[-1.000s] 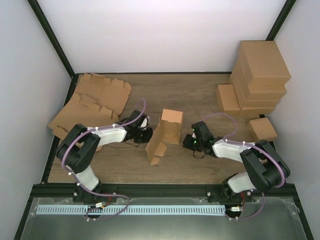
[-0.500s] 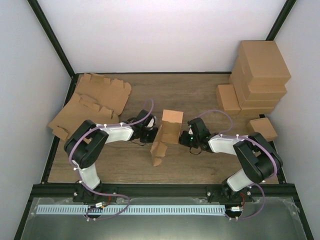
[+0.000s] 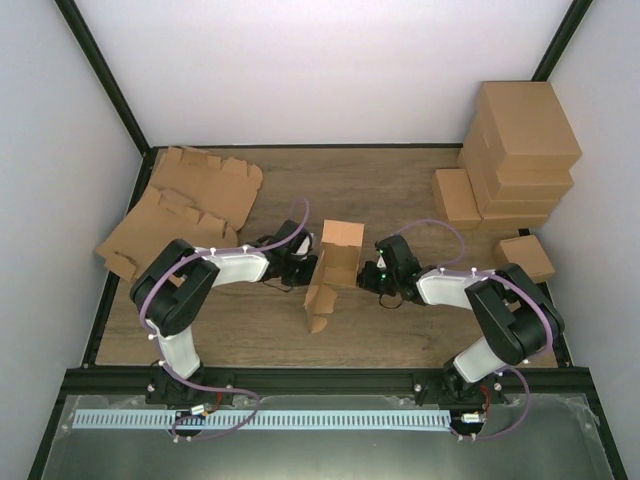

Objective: Fold the paper box

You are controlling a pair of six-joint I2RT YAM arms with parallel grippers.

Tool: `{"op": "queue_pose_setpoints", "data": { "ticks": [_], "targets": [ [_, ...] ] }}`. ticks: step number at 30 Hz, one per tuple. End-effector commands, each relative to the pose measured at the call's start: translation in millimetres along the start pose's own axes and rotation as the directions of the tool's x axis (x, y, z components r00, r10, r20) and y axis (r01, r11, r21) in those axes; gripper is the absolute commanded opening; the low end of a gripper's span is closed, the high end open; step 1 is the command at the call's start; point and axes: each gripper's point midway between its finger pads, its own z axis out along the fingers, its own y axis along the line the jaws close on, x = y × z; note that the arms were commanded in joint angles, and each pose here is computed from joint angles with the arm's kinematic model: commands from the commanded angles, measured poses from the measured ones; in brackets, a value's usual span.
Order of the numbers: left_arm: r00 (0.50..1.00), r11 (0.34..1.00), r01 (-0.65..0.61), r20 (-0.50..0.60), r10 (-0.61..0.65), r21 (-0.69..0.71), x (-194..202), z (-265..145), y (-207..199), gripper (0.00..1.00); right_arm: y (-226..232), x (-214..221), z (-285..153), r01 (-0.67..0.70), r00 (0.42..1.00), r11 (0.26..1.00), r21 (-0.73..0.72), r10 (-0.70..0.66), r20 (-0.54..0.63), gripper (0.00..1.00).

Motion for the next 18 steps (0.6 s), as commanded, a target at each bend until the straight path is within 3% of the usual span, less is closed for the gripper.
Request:
{"op": "queue_pose_setpoints", "data": {
  "ticks": [1,7,18],
  "targets": [
    [1.000,0.999,-0.030,0.000,0.030,-0.037,3,1,-1,0.04,-6,3,-3,0.007,1.000,0.999,0.044,-0.006,-0.008,0.01],
    [0.997,0.986,-0.061,0.043,0.068,-0.154,-3,-23,13,0.08,-11,-8,-23,0.031,0.998,0.993,0.110,-0.037,0.057,0.01],
    [0.983,0.977,-0.029,0.172,0.066,-0.209,-10,-93,30,0.14,18,-36,-79,0.120,0.974,0.988,0.102,-0.137,0.179,0.01]
  ]
}}
